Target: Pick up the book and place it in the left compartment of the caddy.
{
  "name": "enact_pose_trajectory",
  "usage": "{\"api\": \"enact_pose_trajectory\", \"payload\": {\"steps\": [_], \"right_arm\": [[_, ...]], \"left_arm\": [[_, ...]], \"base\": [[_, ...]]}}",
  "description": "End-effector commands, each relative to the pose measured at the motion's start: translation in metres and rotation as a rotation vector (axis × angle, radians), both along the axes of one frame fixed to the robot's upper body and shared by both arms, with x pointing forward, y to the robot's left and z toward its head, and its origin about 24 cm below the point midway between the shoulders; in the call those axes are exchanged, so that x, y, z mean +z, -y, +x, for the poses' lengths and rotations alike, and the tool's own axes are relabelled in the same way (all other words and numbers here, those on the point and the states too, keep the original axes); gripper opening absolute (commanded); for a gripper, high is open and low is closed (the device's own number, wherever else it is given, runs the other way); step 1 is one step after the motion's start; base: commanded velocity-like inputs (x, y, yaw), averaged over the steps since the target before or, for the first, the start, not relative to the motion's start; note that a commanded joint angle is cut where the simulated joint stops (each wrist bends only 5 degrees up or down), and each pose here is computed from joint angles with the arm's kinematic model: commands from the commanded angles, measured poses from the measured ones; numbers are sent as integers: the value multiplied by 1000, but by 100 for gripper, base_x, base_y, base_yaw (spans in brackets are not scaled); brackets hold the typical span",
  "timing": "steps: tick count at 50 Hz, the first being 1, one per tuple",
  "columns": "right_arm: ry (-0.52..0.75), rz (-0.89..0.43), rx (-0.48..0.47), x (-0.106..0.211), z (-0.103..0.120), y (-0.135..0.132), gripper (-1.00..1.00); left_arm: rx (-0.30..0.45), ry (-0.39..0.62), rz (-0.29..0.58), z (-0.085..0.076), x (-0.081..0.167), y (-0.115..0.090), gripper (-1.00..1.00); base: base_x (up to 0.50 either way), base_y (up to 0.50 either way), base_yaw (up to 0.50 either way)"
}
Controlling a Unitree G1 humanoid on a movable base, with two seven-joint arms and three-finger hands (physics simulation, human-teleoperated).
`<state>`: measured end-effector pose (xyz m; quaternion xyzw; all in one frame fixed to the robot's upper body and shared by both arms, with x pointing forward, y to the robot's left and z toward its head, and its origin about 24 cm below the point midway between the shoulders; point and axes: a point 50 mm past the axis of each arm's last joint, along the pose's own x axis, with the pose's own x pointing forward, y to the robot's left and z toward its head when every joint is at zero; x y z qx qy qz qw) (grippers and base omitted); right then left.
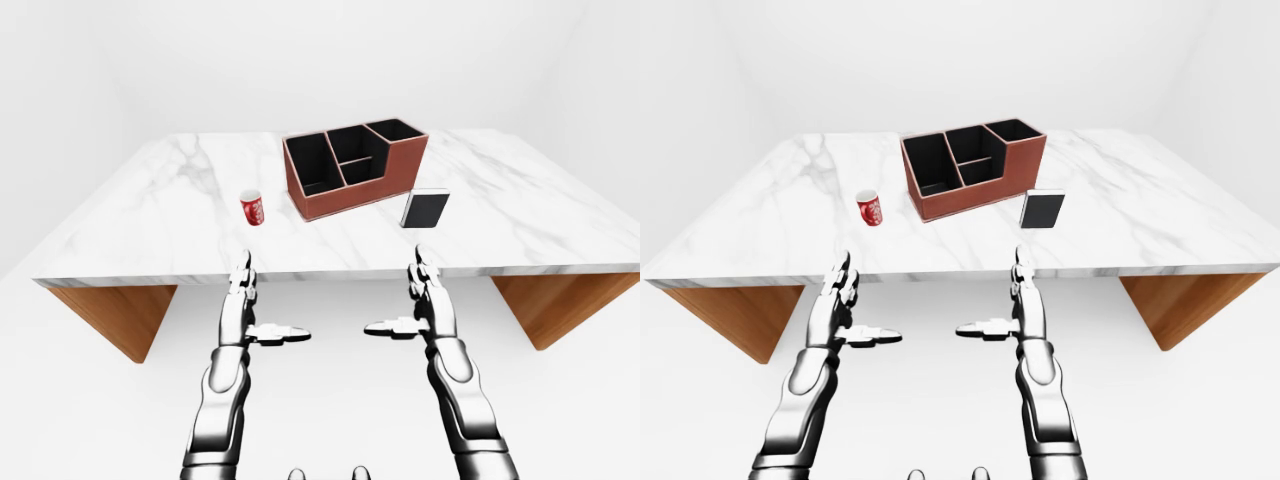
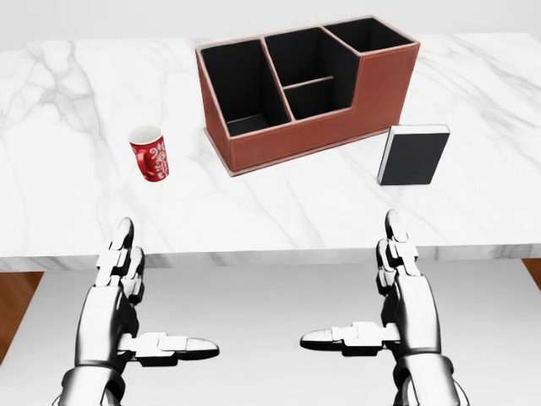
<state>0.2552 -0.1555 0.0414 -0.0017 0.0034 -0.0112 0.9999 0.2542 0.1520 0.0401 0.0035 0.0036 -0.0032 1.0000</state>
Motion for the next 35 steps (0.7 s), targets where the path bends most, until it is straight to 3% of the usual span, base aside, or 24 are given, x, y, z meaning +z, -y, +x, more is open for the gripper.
{"api": "enact_pose_trajectory", "payload": {"steps": [1, 4, 8, 14, 22, 35], "right_arm": [[-14, 14, -39, 1, 3, 12, 100], [-20, 16, -43, 0, 4, 13, 100], [-22, 9, -32, -1, 5, 11, 100], [13, 17, -13, 3, 0, 12, 100], [43, 15, 3, 6, -5, 12, 100], [41, -45, -20, 2, -2, 10, 100]], "left_arm": [[-15, -21, 16, 1, -3, -5, 100], [-55, -50, 23, 1, -5, -3, 100], [-50, -50, 16, 2, -4, -4, 100], [-50, -50, 13, 2, -3, -5, 100], [-54, -46, 19, 1, -4, -5, 100], [-45, -43, 20, 2, -4, -5, 100]], "base": [[0, 0, 0], [0, 0, 0], [0, -5, 0], [10, -50, 0], [46, -26, 0], [50, -1, 0]]}}
